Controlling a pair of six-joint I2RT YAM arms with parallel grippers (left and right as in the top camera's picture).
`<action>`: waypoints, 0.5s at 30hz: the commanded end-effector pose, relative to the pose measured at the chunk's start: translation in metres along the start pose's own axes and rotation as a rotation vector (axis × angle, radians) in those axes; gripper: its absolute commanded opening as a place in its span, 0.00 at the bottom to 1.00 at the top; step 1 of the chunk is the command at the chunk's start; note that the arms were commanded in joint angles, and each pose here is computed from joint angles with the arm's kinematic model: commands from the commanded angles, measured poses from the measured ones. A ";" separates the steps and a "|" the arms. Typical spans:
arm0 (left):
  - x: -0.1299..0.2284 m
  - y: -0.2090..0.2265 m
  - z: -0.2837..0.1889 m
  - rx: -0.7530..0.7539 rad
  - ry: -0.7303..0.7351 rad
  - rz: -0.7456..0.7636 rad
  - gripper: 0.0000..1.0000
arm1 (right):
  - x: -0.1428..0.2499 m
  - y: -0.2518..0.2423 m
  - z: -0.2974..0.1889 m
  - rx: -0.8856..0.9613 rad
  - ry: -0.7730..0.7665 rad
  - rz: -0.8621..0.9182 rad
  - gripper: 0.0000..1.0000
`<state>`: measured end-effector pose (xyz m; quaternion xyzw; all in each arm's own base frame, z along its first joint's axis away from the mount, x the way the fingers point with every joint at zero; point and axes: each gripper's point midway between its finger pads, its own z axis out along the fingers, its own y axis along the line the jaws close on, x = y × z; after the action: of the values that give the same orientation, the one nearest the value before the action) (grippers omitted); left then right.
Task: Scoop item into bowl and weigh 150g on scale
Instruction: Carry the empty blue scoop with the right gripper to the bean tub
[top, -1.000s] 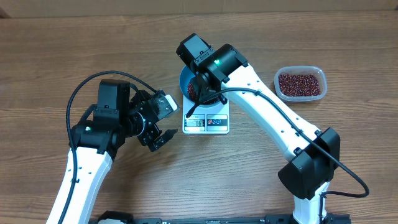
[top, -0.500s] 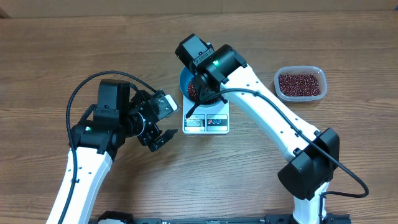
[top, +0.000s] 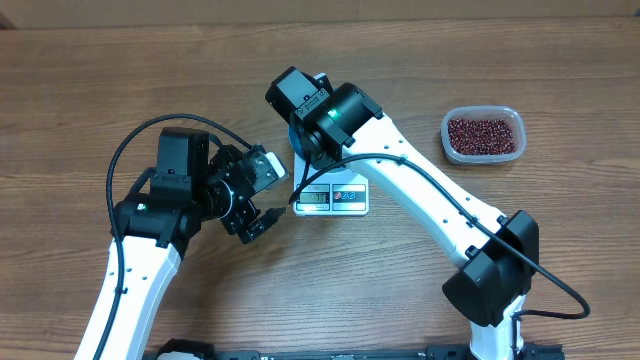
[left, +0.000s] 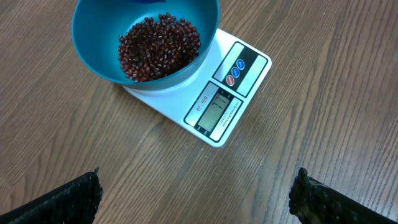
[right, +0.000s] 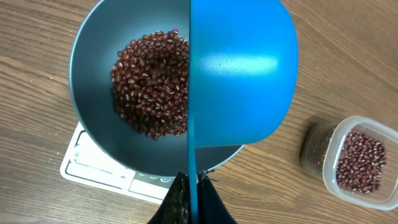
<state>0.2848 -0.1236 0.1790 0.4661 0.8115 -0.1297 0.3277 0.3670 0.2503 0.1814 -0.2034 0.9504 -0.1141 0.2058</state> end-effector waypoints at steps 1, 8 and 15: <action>0.003 0.000 0.002 0.006 0.007 0.011 0.99 | -0.004 -0.006 -0.004 0.037 -0.026 0.002 0.04; 0.003 0.000 0.002 0.006 0.008 0.011 0.99 | -0.005 -0.006 -0.004 0.036 -0.029 0.004 0.04; 0.003 0.000 0.002 0.006 0.007 0.011 0.99 | -0.003 -0.001 -0.006 -0.017 -0.016 0.048 0.04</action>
<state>0.2847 -0.1236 0.1789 0.4661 0.8115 -0.1297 0.3276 0.3686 0.2484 0.1827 -0.1979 0.9497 -0.1204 0.2107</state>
